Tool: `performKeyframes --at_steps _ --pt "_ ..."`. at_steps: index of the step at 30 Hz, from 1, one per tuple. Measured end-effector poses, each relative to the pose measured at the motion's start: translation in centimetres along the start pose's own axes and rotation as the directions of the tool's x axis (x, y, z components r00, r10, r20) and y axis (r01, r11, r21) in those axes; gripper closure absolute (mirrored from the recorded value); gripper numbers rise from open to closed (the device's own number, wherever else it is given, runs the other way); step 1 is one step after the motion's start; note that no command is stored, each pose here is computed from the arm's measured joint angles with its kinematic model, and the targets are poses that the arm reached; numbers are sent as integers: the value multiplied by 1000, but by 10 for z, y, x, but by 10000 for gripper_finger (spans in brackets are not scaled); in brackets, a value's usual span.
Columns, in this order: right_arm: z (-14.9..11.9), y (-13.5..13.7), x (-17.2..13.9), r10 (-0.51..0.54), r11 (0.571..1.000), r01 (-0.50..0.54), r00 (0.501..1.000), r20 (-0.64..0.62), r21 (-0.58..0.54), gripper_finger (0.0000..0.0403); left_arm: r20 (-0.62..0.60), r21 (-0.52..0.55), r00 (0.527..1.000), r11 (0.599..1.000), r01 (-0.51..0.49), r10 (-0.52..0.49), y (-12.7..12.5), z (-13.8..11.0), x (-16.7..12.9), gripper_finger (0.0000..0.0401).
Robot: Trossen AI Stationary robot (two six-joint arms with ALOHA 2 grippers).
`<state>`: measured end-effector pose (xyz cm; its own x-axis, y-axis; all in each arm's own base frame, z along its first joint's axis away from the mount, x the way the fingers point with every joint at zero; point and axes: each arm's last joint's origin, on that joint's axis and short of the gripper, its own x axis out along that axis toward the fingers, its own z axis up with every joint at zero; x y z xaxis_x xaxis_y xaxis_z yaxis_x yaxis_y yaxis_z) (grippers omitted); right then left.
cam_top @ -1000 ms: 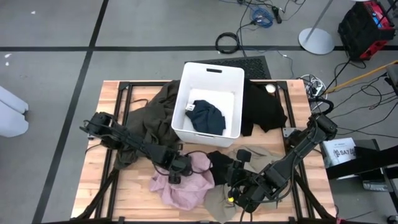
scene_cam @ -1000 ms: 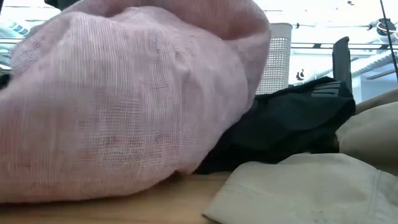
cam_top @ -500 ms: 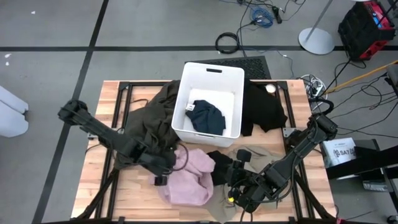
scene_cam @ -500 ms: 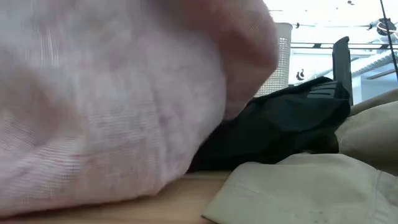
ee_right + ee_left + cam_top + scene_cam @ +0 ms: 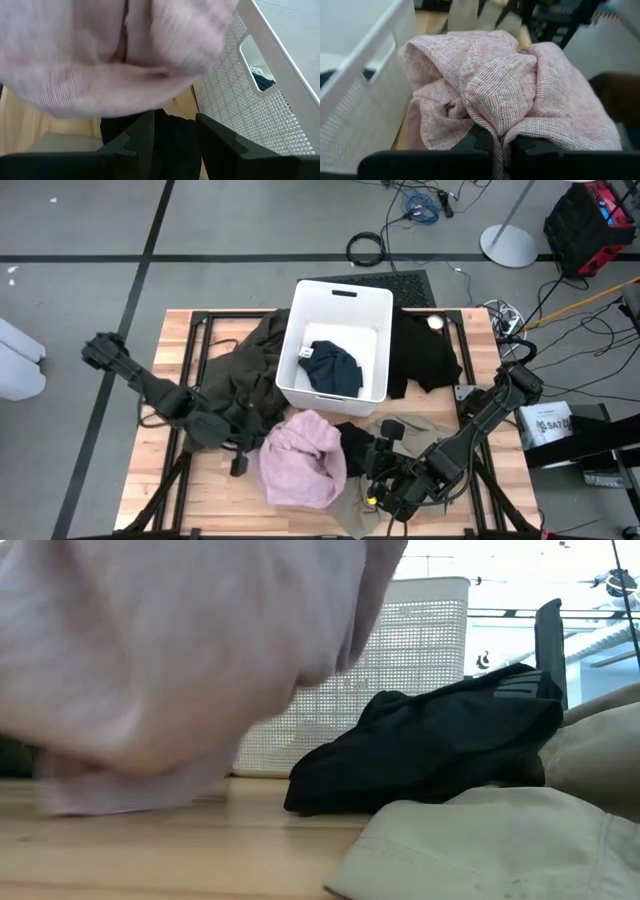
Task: Sort clothes
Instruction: Put the pink shirt into the white laundry bin
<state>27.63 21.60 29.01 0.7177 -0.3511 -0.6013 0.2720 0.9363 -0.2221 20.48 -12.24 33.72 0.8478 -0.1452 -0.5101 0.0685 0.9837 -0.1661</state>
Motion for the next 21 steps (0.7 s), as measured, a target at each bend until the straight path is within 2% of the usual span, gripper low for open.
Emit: performKeyframes --at_steps 9,15,18,21 --pt "-3 -2 0 -19 999 18 1000 -22 -28 273 245 -42 969 999 32 -20 8 22 -39 381" --pt "-4 -2 0 14 1000 -16 998 -54 -22 273 476 -70 879 996 54 -14 20 46 -65 381" --pt "-6 -3 -1 8 999 -11 997 -72 -42 273 549 -111 834 994 13 50 33 55 -74 381" --pt "-7 -4 -1 -3 998 -2 997 -82 -57 273 584 -123 801 990 -69 129 48 67 -82 381"
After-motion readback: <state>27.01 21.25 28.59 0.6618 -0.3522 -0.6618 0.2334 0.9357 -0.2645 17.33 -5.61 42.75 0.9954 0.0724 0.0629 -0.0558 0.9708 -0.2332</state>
